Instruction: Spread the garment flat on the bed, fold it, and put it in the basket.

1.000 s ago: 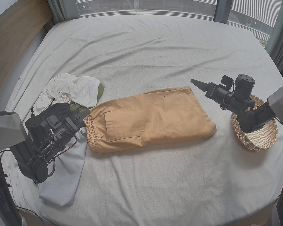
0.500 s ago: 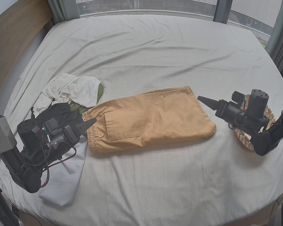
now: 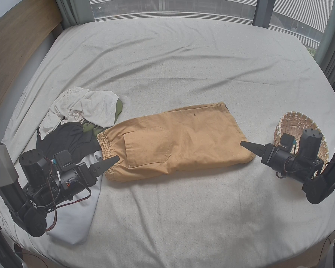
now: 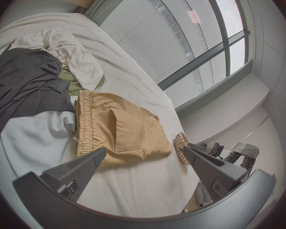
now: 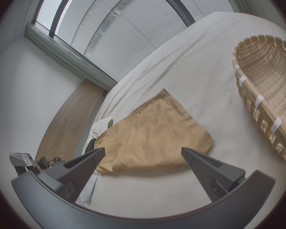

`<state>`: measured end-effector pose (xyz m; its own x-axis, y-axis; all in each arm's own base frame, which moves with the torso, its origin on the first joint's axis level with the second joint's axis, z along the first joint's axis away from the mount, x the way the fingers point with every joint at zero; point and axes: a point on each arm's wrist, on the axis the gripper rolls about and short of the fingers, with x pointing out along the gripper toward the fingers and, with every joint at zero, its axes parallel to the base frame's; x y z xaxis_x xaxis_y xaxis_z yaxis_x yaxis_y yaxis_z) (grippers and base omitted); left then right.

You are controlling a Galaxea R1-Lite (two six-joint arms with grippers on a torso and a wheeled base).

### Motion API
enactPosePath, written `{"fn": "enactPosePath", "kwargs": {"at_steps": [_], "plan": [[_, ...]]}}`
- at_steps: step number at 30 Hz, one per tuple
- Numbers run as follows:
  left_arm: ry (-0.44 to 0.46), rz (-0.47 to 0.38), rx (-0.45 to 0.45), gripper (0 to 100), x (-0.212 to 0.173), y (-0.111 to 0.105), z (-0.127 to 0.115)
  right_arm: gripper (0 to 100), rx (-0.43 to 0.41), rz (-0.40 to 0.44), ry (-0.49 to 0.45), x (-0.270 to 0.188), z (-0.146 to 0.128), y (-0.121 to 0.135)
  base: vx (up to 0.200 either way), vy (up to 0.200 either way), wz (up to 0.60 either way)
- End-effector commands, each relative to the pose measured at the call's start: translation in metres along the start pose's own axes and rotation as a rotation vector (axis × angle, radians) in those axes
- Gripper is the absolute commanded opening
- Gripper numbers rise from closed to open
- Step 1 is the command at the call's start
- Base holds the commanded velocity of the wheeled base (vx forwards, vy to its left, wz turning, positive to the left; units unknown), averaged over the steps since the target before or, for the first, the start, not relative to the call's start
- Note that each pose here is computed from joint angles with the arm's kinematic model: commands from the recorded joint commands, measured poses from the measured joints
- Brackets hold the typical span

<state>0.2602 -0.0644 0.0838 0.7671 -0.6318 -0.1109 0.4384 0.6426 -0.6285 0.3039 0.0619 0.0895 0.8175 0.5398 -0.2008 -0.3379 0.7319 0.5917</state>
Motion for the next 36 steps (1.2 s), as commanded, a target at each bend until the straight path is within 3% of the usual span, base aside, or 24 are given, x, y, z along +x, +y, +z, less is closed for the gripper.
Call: {"fn": "enactPosePath", "kwargs": {"at_steps": [1, 7, 18, 36], "plan": [[0.013, 0.013, 0.006, 100, 0.002, 0.004, -0.004, 100, 0.059, -0.046, 0.052, 0.01, -0.016, -0.016, 0.0, 0.0, 0.0], [0.011, 0.015, 0.004, 100, 0.002, 0.005, -0.003, 100, 0.085, -0.117, 0.064, 0.022, -0.029, -0.026, 0.0, 0.0, 0.0], [0.004, 0.014, 0.005, 100, 0.002, 0.006, -0.001, 100, 0.088, -0.166, 0.062, 0.051, -0.039, -0.044, 0.0, 0.0, 0.0], [0.003, 0.016, 0.003, 100, 0.002, 0.006, -0.001, 100, 0.094, -0.137, -0.02, 0.098, -0.033, -0.046, 0.0, 0.0, 0.0]]}}
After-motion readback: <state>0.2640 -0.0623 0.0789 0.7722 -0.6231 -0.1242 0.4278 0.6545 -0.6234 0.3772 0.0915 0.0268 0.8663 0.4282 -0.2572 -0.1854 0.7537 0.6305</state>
